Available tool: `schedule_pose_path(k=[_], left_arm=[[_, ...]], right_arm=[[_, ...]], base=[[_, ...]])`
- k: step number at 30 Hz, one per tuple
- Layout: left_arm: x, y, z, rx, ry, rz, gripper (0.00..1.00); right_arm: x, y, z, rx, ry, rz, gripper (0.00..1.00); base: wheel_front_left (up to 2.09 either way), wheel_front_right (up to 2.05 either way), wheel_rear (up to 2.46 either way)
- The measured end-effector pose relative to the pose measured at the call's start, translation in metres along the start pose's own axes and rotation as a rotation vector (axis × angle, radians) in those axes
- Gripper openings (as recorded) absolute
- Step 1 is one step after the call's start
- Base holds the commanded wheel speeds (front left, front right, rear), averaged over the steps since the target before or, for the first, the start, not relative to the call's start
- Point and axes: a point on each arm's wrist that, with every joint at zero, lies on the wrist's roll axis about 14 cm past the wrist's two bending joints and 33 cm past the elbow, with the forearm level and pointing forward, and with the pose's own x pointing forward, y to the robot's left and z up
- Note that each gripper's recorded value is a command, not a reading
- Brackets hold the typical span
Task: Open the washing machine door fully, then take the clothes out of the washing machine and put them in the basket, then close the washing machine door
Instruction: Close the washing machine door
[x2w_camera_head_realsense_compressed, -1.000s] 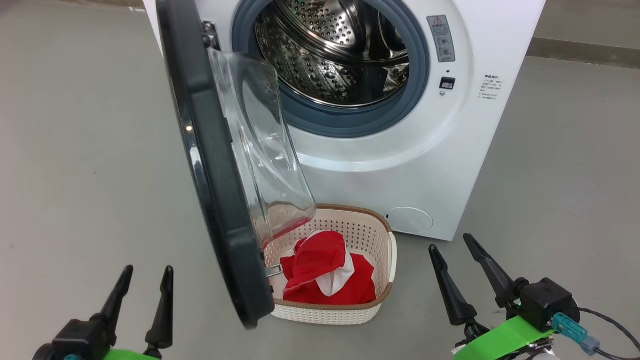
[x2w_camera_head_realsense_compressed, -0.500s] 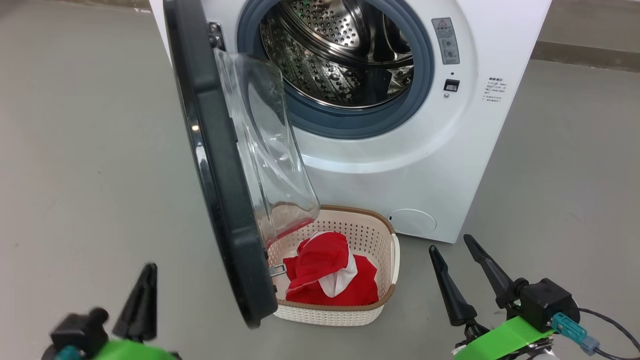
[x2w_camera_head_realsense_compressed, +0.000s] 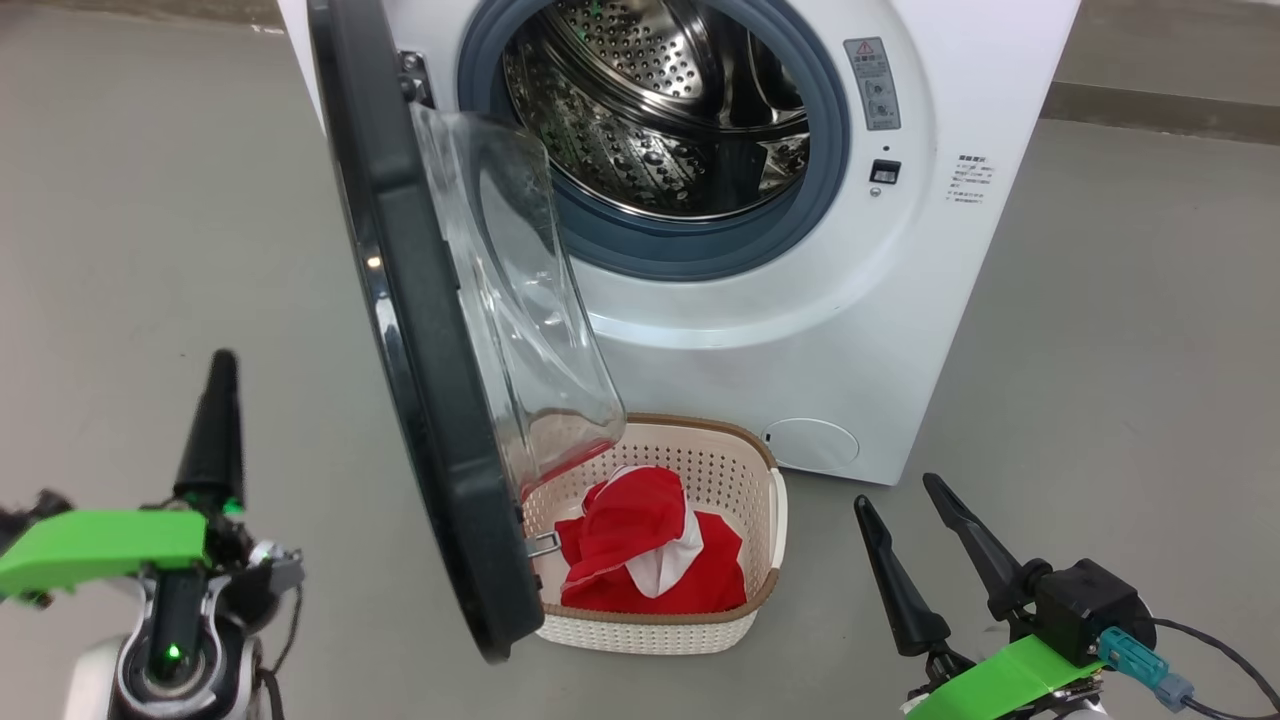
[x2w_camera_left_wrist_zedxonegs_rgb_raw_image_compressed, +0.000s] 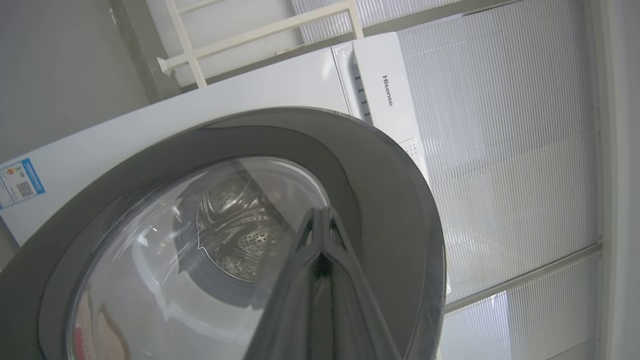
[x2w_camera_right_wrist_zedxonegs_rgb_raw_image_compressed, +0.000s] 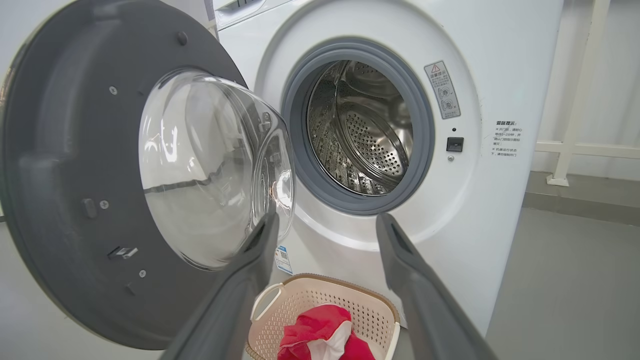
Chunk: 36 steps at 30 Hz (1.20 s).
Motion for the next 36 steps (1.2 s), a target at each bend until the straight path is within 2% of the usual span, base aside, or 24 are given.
schedule_pose_path(k=[3, 6, 14, 36], left_arm=[[0.004, -0.012, -0.023, -0.170, 0.105, 0.009, 0.00], [0.005, -0.023, -0.040, -0.233, 0.189, 0.006, 0.00], [-0.003, -0.032, -0.071, -0.235, 0.311, 0.015, 0.00], [0.008, -0.032, -0.123, -0.284, 0.406, 0.023, 0.00]], right_arm=[[-0.001, -0.003, 0.000, -0.001, 0.000, -0.008, 1.00], [-0.003, -0.005, 0.000, -0.002, 0.001, -0.015, 1.00], [-0.006, -0.011, 0.000, -0.002, 0.001, -0.035, 1.00], [-0.022, -0.045, 0.001, -0.002, -0.004, -0.145, 1.00]], base=[[0.00, 0.00, 0.00], [0.00, 0.00, 0.00], [0.00, 0.00, 0.00], [0.00, 0.00, 0.00]])
